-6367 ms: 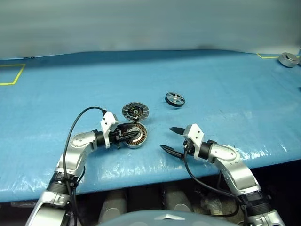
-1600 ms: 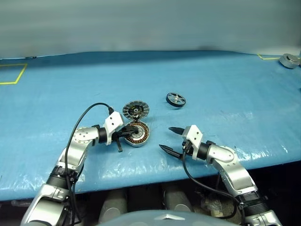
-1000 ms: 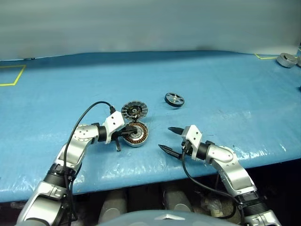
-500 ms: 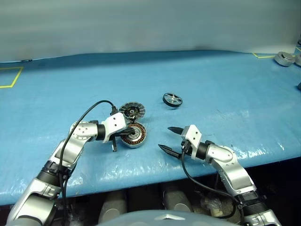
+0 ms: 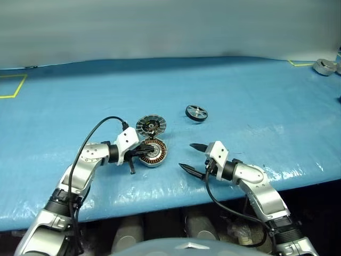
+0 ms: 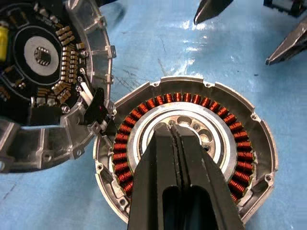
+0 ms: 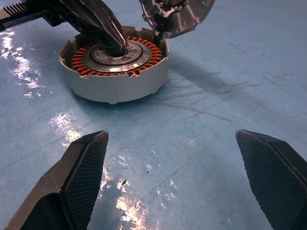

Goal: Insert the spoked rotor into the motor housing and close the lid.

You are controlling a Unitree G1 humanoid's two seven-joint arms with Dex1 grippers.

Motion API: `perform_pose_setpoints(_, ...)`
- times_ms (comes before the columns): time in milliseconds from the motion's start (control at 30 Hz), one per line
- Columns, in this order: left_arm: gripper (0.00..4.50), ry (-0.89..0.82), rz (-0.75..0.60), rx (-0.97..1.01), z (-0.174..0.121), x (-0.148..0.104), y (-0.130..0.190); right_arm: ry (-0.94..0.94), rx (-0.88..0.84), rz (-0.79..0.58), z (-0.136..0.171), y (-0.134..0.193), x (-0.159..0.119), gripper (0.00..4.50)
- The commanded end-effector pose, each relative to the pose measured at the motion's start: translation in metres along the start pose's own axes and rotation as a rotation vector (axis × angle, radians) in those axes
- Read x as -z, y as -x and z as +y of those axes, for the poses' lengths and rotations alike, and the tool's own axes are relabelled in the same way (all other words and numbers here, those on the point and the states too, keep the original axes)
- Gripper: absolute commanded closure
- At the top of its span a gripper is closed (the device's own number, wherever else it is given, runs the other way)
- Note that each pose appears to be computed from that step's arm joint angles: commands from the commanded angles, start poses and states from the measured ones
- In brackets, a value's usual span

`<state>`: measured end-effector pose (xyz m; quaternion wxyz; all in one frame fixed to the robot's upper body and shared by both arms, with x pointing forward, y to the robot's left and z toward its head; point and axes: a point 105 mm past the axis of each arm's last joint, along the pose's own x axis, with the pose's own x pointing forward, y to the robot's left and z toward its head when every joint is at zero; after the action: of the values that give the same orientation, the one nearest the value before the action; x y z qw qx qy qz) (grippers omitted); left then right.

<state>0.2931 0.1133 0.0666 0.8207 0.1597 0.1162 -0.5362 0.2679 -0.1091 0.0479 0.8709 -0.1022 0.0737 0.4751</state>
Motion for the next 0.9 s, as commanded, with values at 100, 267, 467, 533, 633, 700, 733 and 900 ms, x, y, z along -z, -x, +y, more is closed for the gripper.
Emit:
perform_pose_setpoints(100,4.48,-0.009,-0.030,-0.006,0.003,-0.008,0.007,0.032,-0.010,-0.042,-0.001,-0.002,-0.011,0.00)
perform_pose_setpoints(267,4.48,-0.022,-0.009,-0.002,0.003,-0.007,0.008,0.028,-0.015,-0.046,0.001,-0.003,-0.011,0.00)
perform_pose_setpoints(467,4.48,-0.061,0.050,-0.004,0.005,-0.001,0.009,0.027,-0.013,-0.048,0.002,-0.003,-0.011,0.00)
perform_pose_setpoints(533,4.48,-0.065,0.050,-0.010,0.007,-0.001,0.009,0.028,-0.012,-0.049,0.002,-0.003,-0.011,0.00)
perform_pose_setpoints(633,4.48,-0.082,0.078,0.001,0.007,0.001,0.006,0.029,-0.008,-0.055,0.002,-0.004,-0.012,0.00)
perform_pose_setpoints(700,4.48,-0.087,0.086,0.007,0.007,0.002,0.004,0.030,-0.007,-0.056,0.003,-0.004,-0.012,0.00)
perform_pose_setpoints(733,4.48,-0.088,0.090,0.012,0.006,0.003,0.004,0.030,-0.007,-0.057,0.003,-0.004,-0.013,0.00)
perform_pose_setpoints(900,4.48,-0.105,0.113,0.036,0.005,0.004,0.001,0.027,-0.005,-0.060,0.003,-0.004,-0.013,0.00)
